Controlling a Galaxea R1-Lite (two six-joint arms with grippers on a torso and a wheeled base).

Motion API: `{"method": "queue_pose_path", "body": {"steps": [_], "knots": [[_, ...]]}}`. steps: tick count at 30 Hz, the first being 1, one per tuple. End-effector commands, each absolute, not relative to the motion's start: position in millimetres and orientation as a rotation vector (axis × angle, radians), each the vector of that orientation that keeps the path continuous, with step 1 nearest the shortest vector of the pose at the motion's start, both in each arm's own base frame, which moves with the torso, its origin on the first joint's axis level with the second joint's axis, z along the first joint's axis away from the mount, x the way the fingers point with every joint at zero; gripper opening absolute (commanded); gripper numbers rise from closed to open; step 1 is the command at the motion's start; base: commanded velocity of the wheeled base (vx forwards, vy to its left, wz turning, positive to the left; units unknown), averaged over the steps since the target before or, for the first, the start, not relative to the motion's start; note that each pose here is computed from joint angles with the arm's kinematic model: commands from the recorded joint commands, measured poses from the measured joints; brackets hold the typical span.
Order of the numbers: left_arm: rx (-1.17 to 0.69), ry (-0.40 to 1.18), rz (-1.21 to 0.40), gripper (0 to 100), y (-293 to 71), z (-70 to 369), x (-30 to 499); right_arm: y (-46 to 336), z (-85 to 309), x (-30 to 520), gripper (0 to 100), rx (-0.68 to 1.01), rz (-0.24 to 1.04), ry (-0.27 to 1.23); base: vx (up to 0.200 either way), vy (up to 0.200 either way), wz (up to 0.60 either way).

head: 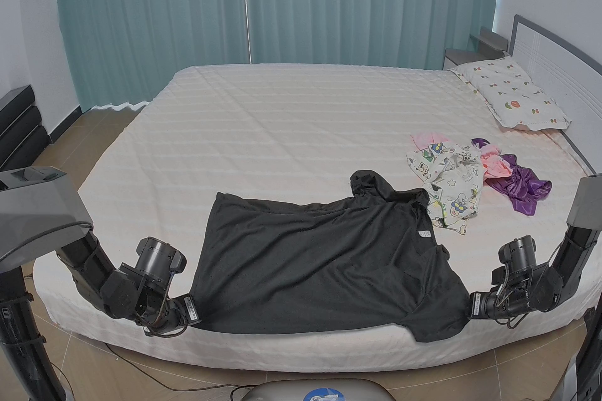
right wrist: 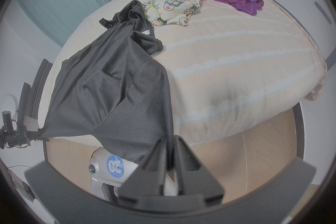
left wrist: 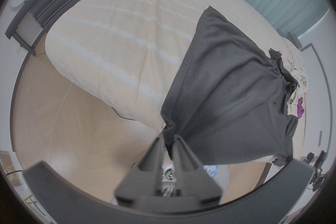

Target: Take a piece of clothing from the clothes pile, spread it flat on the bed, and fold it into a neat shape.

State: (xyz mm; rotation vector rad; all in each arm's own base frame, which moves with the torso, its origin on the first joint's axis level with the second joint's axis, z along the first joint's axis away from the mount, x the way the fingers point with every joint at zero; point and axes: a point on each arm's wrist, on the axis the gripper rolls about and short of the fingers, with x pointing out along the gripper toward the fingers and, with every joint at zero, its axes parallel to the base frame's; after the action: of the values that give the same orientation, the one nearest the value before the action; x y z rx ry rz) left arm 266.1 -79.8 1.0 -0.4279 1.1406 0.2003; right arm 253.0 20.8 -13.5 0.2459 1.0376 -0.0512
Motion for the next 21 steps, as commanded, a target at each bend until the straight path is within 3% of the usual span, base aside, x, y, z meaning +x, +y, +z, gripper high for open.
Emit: {"method": "queue_pose_path", "body": {"steps": [1, 9, 16, 21], "knots": [[-0.451, 1.119, 0.184, 100, -81, 4, 269, 21, -10, 258, 100, 0.262, -0.035, 1.015, 0.0, 0.0, 0.0], [-0.588, 1.019, 0.146, 100, -72, 25, 285, 31, 28, 288, 100, 0.377, -0.017, 0.829, 0.0, 0.0, 0.0], [-0.662, 0.921, 0.121, 100, -68, 28, 294, 47, 20, 312, 100, 0.621, -0.055, 0.823, 0.0, 0.0, 0.0], [-0.658, 0.897, 0.137, 100, -69, 29, 298, 38, 12, 318, 100, 0.736, -0.051, 0.855, 0.0, 0.0, 0.0]]}}
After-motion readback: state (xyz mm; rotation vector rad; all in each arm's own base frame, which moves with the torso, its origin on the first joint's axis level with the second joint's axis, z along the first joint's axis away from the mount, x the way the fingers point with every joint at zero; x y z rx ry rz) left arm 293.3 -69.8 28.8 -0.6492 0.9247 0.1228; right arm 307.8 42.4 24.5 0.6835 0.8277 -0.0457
